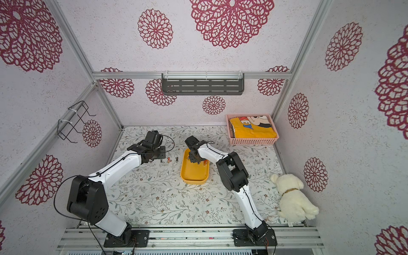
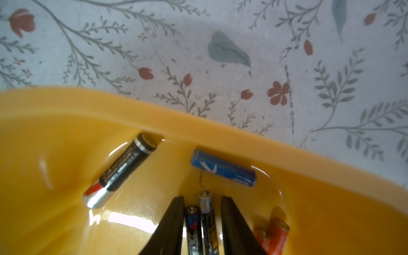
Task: Take the batteries out of the storage box
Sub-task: Adjust the battery in the storage box, then pick up the battery from the storage box, then place the battery at the center of the board, then pick up the battery from the storage box.
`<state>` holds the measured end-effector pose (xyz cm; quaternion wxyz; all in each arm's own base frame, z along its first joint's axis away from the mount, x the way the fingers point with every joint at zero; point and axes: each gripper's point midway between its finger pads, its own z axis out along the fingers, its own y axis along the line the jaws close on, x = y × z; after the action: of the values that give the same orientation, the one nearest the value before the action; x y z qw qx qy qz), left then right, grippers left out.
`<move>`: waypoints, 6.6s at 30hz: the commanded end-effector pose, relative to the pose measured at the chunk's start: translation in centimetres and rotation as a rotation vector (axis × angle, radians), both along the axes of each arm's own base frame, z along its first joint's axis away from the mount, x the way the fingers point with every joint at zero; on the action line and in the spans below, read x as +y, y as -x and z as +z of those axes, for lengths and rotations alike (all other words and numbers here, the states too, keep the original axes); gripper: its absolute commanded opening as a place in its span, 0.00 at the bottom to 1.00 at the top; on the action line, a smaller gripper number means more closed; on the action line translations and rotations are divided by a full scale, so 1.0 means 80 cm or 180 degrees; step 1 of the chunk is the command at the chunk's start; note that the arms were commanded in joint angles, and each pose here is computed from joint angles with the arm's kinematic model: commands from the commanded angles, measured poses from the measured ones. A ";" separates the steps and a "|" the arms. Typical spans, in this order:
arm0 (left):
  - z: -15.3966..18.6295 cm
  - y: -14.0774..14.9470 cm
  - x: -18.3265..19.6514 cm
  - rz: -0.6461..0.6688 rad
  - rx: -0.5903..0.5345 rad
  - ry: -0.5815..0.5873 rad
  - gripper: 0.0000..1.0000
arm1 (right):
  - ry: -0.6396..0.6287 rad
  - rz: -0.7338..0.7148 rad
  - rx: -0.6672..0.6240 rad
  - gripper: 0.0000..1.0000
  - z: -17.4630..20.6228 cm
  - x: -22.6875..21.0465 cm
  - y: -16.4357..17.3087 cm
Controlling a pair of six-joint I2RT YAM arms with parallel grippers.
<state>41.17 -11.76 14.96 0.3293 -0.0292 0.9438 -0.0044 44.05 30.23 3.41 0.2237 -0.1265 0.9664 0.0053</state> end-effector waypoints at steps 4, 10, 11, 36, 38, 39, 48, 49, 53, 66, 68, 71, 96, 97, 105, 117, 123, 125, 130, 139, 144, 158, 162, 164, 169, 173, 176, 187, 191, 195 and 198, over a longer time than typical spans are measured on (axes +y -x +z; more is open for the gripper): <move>-0.007 -0.005 -0.007 -0.0035 0.0060 -0.0015 0.48 | 0.0025 0.0004 0.0033 0.39 0.019 -0.014 0.017; -0.013 -0.008 -0.014 -0.0068 0.0097 0.0010 0.49 | -0.0089 0.0017 -0.0035 0.40 0.041 -0.012 0.019; -0.013 -0.009 -0.015 -0.0069 0.0098 0.0010 0.49 | -0.0099 0.0020 -0.0045 0.40 0.043 -0.011 0.019; -0.019 -0.009 -0.020 -0.0093 0.0136 0.0009 0.50 | -0.0015 0.0131 -0.0019 0.31 0.021 0.010 0.012; -0.018 -0.008 -0.019 -0.0091 0.0129 -0.0001 0.51 | -0.0001 0.0119 0.0002 0.31 0.017 0.007 0.011; -0.018 -0.008 -0.019 -0.0093 0.0127 -0.0009 0.51 | 0.0006 0.0110 0.0012 0.30 0.014 0.006 0.011; -0.018 -0.008 -0.018 -0.0084 0.0134 -0.0012 0.51 | 0.0017 0.0098 0.0161 0.24 -0.011 -0.003 0.023; -0.017 -0.007 -0.018 -0.0084 0.0134 -0.0013 0.51 | 0.0003 0.0098 0.0187 0.21 -0.013 -0.003 0.026; -0.013 -0.007 -0.017 -0.0083 0.0115 -0.0014 0.52 | -0.0095 0.0119 0.0243 0.11 -0.017 0.000 0.034; 0.014 -0.008 -0.017 -0.0071 -0.0058 0.0032 0.53 | -0.0543 0.0127 0.0086 0.00 0.047 0.013 0.023; 0.023 -0.007 -0.015 -0.0052 -0.0153 0.0055 0.53 | -0.0710 0.0120 0.0019 0.00 0.072 0.013 0.020; 0.036 -0.005 -0.011 -0.0007 -0.0298 0.0100 0.54 | -0.0877 0.0076 -0.0120 0.00 0.110 0.004 0.016; 0.053 -0.025 -0.053 -0.0149 -0.0420 0.0217 0.55 | -0.0744 -0.0693 0.0158 0.00 0.061 -0.166 0.110; 0.054 -0.024 -0.055 -0.0147 -0.0407 0.0265 0.54 | -0.0717 -0.0696 0.0164 0.00 0.059 -0.166 0.111; 0.043 -0.002 -0.070 -0.0249 -0.0435 0.0253 0.56 | -0.0498 -0.0730 0.0163 0.00 0.027 -0.173 0.114; 0.072 0.029 -0.069 -0.0316 -0.0647 0.0354 0.60 | -0.0268 -0.0659 0.0433 0.00 -0.014 -0.177 0.128; 0.057 0.033 -0.079 -0.0352 -0.0516 0.0352 0.60 | -0.0206 -0.0715 0.0515 0.00 -0.037 -0.186 0.143; 0.056 0.033 -0.091 -0.0449 -0.0493 0.0327 0.61 | -0.0200 -0.0739 0.0486 0.00 -0.038 -0.189 0.145; 0.053 0.033 -0.104 -0.0516 -0.0452 0.0200 0.62 | -0.0126 -0.0759 0.0505 0.14 -0.038 -0.196 0.151; 0.078 0.023 -0.116 -0.0619 -0.0446 0.0121 0.62 | -0.0303 -0.0757 0.0289 0.32 0.012 -0.192 0.141; 0.085 0.006 -0.140 -0.0697 -0.0338 0.0124 0.61 | -0.0421 -0.0781 -0.0147 0.36 0.082 -0.200 0.120; -0.034 -0.025 -0.258 -0.0971 0.0635 -0.0388 0.49 | -0.1157 -0.0738 -0.1521 0.40 0.197 -0.203 0.100; -0.065 -0.030 -0.252 -0.0898 0.0823 -0.0588 0.48 | -0.1141 -0.0739 -0.1577 0.40 0.201 -0.205 0.098; -0.077 -0.034 -0.246 -0.0859 0.0854 -0.0684 0.49 | -0.1126 -0.0722 -0.1596 0.40 0.202 -0.206 0.100; -0.100 -0.043 -0.233 -0.0812 0.0916 -0.0789 0.49 | -0.1092 -0.0730 -0.1605 0.40 0.197 -0.209 0.102; -0.110 -0.052 -0.228 -0.0813 0.0921 -0.0800 0.49 | -0.1085 -0.0738 -0.1610 0.41 0.195 -0.211 0.103; -0.119 -0.057 -0.229 -0.0841 0.0945 -0.0735 0.49 | -0.1112 -0.0733 -0.1659 0.40 0.199 -0.211 0.104; -0.161 -0.065 -0.215 -0.0768 0.1104 -0.0759 0.49 | -0.1150 -0.0742 -0.1814 0.40 0.209 -0.219 0.112; -0.169 -0.063 -0.214 -0.0774 0.1152 -0.0768 0.44 | -0.1125 -0.0774 -0.1882 0.40 0.214 -0.225 0.116; -0.174 -0.061 -0.214 -0.0784 0.1198 -0.0734 0.37 | -0.1085 -0.0848 -0.1994 0.41 0.221 -0.236 0.121; -0.177 -0.061 -0.214 -0.0790 0.1204 -0.0705 0.33 | -0.1071 -0.0882 -0.2083 0.42 0.227 -0.243 0.124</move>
<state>45.74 -28.99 1.98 0.1514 0.1239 0.9781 0.0712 33.94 11.83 19.42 0.5005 0.0386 0.8585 0.1048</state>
